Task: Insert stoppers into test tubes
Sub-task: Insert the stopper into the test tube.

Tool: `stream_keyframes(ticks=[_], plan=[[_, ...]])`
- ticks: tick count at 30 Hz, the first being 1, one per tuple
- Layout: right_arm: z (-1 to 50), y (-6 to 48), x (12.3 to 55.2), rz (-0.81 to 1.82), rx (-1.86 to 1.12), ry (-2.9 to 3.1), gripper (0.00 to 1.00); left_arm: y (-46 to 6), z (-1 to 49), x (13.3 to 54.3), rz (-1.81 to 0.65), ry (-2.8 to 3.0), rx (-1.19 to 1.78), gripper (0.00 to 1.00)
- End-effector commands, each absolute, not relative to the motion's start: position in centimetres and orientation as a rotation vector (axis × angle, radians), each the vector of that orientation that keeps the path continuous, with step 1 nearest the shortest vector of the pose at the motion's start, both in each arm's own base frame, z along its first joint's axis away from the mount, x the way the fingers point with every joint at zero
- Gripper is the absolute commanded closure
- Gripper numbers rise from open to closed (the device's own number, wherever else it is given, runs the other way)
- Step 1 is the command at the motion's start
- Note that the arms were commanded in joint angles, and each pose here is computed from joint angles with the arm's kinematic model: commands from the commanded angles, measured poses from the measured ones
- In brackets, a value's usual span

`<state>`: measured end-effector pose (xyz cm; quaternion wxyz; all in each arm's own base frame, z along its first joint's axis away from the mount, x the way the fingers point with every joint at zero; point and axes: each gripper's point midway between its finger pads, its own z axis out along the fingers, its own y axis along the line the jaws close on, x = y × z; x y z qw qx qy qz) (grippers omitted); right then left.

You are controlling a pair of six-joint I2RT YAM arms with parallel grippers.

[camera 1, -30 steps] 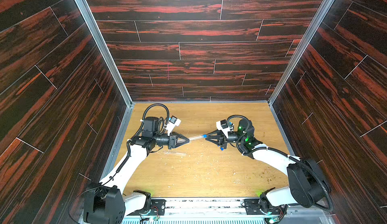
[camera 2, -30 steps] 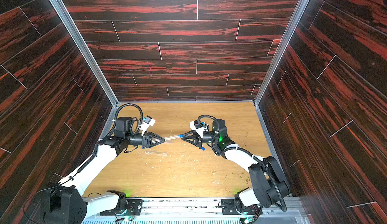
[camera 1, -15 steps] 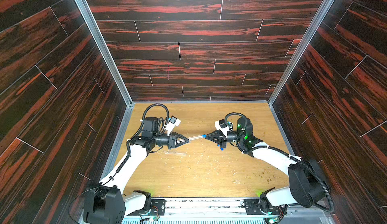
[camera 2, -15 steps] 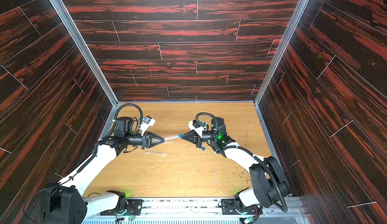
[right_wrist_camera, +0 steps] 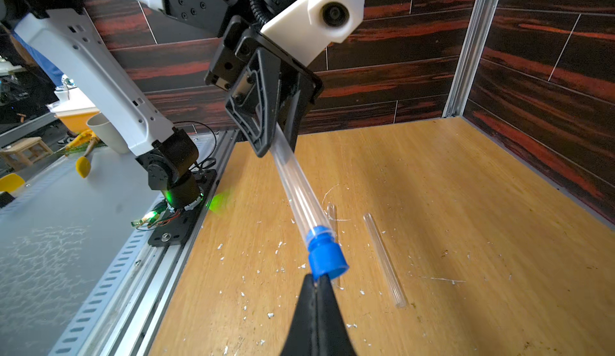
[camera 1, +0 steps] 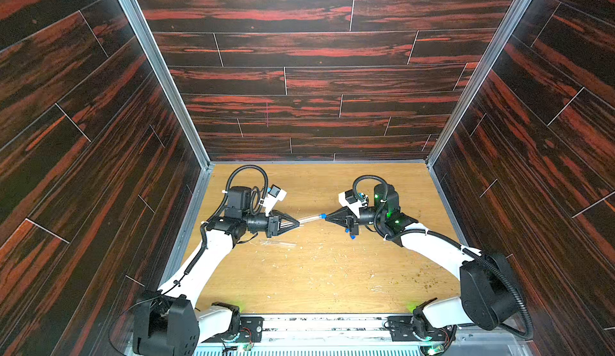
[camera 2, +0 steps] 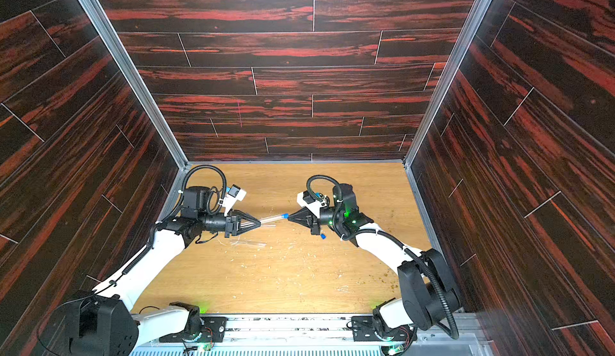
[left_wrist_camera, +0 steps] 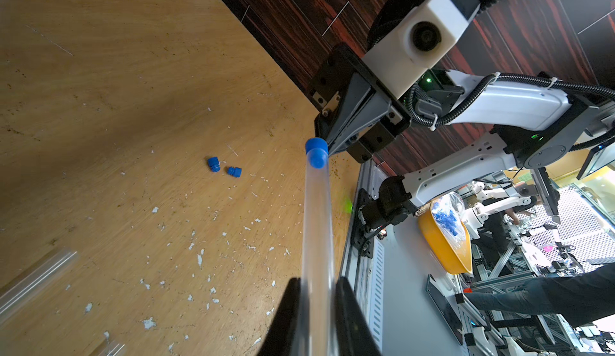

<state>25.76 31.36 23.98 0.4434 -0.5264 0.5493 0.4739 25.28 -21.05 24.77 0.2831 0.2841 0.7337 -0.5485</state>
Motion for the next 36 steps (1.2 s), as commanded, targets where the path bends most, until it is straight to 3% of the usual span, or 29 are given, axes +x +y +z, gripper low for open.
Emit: stream_keyframes(ticks=[1, 36], plan=[[25.6, 32.5, 24.0, 1.21, -1.385, 1.25, 0.98, -21.6, 25.7, 24.5, -1.489, 1.906, 0.829, 0.94], [26.7, 33.5, 22.2, 1.307, -1.489, 1.17, 0.77, -21.9, 25.6, 24.3, -1.491, 1.901, 0.851, 0.95]])
